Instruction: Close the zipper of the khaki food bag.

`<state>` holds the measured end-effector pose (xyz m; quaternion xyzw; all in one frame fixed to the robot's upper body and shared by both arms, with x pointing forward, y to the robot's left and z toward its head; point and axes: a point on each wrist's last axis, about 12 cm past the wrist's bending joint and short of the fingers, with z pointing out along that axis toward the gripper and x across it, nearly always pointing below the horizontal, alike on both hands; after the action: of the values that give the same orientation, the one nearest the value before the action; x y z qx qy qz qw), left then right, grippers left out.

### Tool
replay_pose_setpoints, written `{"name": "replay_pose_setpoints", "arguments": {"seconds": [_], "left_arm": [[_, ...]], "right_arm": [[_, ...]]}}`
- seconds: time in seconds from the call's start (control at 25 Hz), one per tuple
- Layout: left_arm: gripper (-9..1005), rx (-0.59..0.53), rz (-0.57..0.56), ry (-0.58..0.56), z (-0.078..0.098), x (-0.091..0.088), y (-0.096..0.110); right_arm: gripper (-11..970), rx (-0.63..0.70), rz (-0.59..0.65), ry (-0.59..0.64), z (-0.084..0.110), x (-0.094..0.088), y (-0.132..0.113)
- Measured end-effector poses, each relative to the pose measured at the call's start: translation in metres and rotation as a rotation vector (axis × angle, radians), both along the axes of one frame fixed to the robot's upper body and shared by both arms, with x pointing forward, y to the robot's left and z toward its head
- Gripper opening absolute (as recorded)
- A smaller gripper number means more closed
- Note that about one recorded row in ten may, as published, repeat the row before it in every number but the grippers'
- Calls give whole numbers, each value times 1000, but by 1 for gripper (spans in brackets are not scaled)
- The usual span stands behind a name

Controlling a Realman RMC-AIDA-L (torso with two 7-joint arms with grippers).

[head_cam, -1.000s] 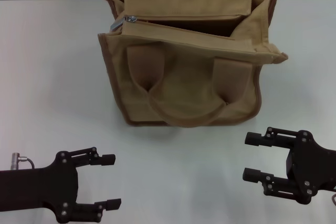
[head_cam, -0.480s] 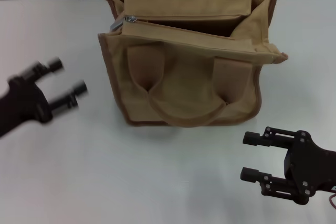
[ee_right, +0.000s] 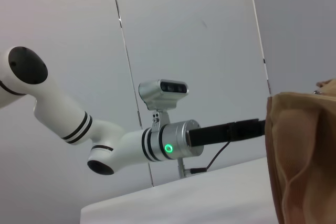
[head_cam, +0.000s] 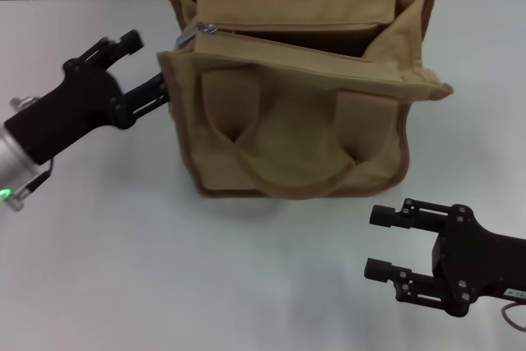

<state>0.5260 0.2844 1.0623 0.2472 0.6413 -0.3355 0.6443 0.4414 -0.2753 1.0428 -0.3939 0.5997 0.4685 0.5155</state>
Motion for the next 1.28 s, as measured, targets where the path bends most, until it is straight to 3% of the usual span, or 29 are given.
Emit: {"name": "replay_pose_setpoints", "arguments": {"seconds": [0.16,0.56,0.96,1.28], "left_arm": [[774,-20,-28,-21,5,7,-12],[763,-73,21,-49,8,14,-18],[751,-21,8,-54,3,13,-23],[742,50,-6,-53,5,9,-5]], "right_arm": [[642,0,1,2,0,2,2],[643,-7,-7,3,-1,3,2],[642,-9,-11,3,-1,4,2],[642,-21,-19,4,-2,6,2]]}}
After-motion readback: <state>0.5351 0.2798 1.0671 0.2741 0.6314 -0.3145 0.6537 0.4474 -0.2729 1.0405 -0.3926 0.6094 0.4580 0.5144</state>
